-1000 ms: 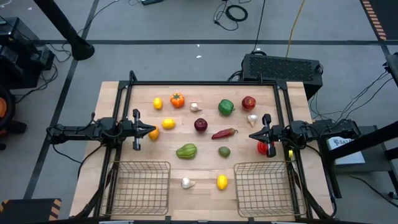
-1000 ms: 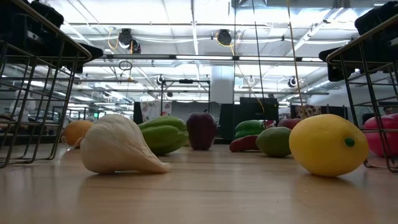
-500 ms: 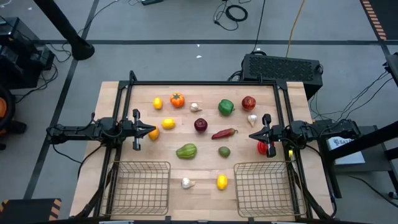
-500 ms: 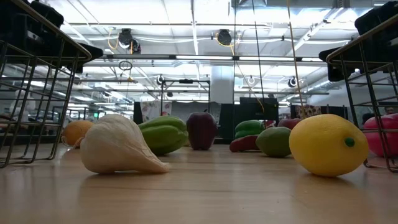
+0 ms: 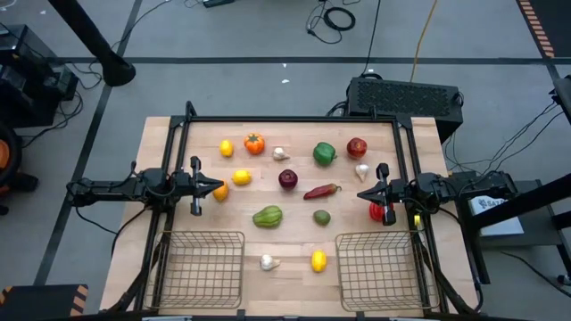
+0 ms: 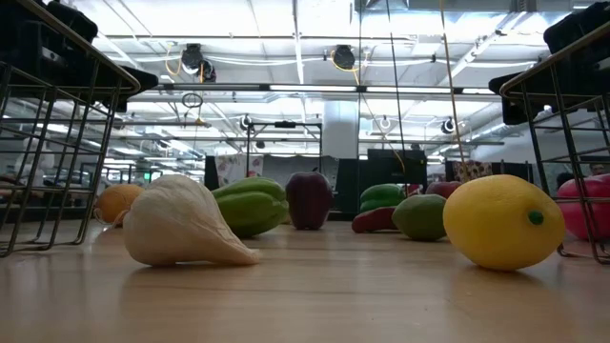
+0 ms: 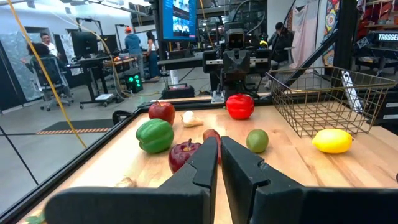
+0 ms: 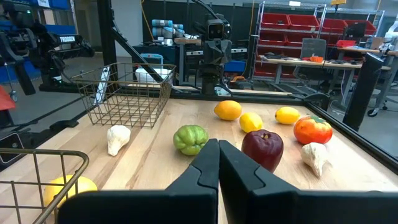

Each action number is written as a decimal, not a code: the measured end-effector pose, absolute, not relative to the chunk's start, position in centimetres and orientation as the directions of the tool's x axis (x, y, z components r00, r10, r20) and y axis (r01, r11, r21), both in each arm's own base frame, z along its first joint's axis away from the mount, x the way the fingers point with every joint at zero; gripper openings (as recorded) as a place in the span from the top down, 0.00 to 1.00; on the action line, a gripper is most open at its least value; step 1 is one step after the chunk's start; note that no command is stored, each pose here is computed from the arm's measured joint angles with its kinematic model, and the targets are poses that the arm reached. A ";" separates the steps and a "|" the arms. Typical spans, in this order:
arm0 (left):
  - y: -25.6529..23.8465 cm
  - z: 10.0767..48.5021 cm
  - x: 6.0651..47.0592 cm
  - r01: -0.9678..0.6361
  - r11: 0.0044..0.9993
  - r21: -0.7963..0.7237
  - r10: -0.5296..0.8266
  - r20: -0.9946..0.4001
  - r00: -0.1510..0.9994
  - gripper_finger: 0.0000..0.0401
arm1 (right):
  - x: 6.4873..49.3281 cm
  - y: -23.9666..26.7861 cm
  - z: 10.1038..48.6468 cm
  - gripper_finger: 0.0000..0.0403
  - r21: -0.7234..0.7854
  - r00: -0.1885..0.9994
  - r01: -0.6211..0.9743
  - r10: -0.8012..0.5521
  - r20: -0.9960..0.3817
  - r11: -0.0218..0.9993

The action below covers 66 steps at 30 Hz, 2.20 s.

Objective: Sort produce into baskets

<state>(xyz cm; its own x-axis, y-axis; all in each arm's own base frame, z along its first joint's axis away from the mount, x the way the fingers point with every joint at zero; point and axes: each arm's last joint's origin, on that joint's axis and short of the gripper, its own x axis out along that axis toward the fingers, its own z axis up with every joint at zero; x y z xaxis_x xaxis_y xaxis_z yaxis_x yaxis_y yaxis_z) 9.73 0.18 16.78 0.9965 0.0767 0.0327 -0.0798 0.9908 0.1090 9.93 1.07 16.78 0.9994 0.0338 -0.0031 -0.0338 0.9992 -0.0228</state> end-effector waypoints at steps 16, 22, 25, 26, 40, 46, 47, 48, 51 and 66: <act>0.2 16.8 9.7 -0.080 0.991 0.109 0.077 0.033 0.996 0.93 | 9.9 1.1 16.8 1.00 -0.023 0.999 -0.034 0.034 -0.003 0.999; 0.2 16.8 9.7 -0.080 0.987 0.136 0.077 0.032 0.997 0.93 | 9.9 1.1 16.8 1.00 -0.023 0.999 -0.034 0.034 -0.003 0.999; 0.2 16.8 9.7 -0.081 0.988 0.135 0.077 0.032 0.997 0.93 | 9.9 1.1 16.8 1.00 -0.023 0.999 -0.034 0.034 -0.003 0.999; 0.2 16.8 9.7 -0.080 0.988 0.135 0.077 0.033 0.997 0.93 | 9.9 1.1 16.8 1.00 -0.023 0.999 -0.034 0.034 -0.003 0.999; 0.2 16.9 9.7 -0.083 0.988 0.134 0.077 0.044 0.996 0.93 | 9.9 1.1 16.8 1.00 -0.023 0.999 -0.034 0.034 -0.003 0.999; 0.4 17.0 9.7 -0.148 0.979 0.139 0.142 0.051 0.989 0.93 | 9.9 1.1 16.8 1.00 -0.023 0.999 -0.034 0.034 -0.003 0.999; 0.4 17.0 9.7 -0.155 0.979 0.128 0.150 0.052 0.987 0.93 | 9.9 1.1 16.8 1.00 -0.023 0.999 -0.034 0.034 -0.003 0.999; 0.4 17.0 9.7 -0.158 0.981 0.117 0.153 0.051 0.987 0.93 | 9.9 1.1 16.8 1.00 -0.023 0.999 -0.033 0.033 -0.003 0.999; 0.4 17.0 9.7 -0.158 0.982 0.102 0.154 0.051 0.987 0.93 | 9.9 1.1 16.8 1.00 -0.024 0.999 -0.034 0.034 -0.002 0.999; 0.4 16.9 9.7 -0.158 0.981 0.110 0.154 0.049 0.987 0.93 | 9.3 0.5 26.6 1.00 0.034 0.968 0.144 -0.148 0.200 0.989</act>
